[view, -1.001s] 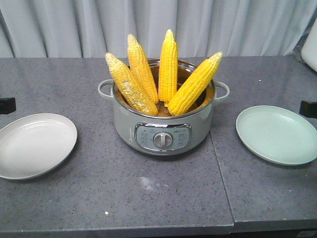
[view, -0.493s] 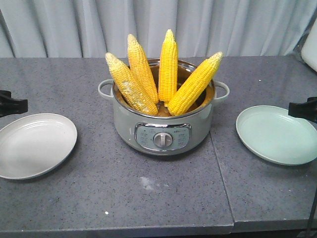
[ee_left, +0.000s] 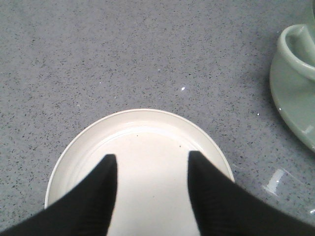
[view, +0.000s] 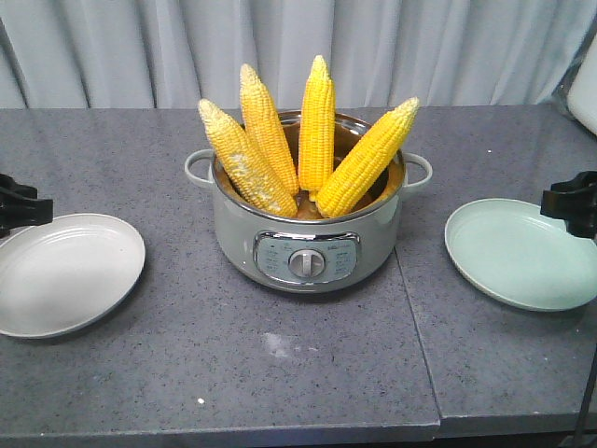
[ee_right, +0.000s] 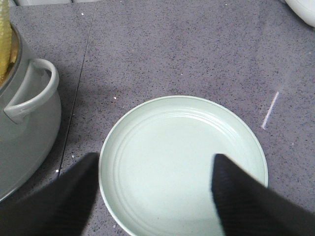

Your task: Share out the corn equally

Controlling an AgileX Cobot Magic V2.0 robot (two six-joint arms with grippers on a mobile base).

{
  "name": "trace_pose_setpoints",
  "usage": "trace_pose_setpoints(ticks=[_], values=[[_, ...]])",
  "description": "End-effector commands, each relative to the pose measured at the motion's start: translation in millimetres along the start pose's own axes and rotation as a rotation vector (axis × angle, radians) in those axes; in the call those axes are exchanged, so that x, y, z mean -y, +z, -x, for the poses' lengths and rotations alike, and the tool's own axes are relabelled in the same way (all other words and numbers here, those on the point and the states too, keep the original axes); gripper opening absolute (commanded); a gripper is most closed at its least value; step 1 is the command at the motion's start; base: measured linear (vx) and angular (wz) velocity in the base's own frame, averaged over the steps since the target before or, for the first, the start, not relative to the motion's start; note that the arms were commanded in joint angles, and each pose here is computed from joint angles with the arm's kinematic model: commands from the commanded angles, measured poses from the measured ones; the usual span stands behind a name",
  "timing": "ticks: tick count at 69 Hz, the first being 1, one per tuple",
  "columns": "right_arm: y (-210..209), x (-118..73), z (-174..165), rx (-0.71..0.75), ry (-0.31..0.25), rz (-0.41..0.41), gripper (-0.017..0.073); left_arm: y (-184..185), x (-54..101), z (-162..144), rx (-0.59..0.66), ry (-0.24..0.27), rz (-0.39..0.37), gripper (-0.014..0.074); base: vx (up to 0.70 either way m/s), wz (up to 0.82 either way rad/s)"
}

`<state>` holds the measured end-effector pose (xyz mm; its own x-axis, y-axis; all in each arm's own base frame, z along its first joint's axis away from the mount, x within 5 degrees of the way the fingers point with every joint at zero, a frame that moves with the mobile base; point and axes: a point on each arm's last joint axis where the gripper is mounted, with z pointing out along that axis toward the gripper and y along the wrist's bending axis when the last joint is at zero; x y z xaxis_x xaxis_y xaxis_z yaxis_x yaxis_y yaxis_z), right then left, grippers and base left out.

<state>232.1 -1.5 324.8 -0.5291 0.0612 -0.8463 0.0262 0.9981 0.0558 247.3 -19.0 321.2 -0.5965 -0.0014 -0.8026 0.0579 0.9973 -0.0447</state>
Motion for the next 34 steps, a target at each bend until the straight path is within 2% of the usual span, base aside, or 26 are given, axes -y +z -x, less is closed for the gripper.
trace_pose_setpoints(ticks=[1, 9, 19, 22, 34], values=[[-9.1, 0.2, 16.7, 0.099, -0.002, 0.000, 0.0606, -10.3, 2.4, 16.7, 0.109, -0.026, -0.016, 0.0528, 0.00, 0.00], [-9.0, -0.1, 16.1, 0.092, 0.007, 0.004, 0.0659, -10.3, 2.9, 16.9, 0.111, -0.038, -0.022, 0.0629, 0.00, 0.00], [-9.3, -3.5, 16.7, 0.093, 0.104, 0.045, 0.0641, -10.2, 2.9, 16.5, 0.106, -0.038, -0.022, 0.0631, 0.00, 0.00], [-9.9, -4.8, 17.8, 0.096, 0.115, 0.060, 0.0629, -10.2, 2.9, 16.2, 0.104, -0.038, -0.022, 0.0624, 0.00, 0.00], [-19.3, -13.2, 34.7, 0.140, 0.082, 0.144, 0.0582, -10.2, 2.9, 16.2, 0.103, -0.038, -0.022, 0.0571, 0.00, 0.00]])
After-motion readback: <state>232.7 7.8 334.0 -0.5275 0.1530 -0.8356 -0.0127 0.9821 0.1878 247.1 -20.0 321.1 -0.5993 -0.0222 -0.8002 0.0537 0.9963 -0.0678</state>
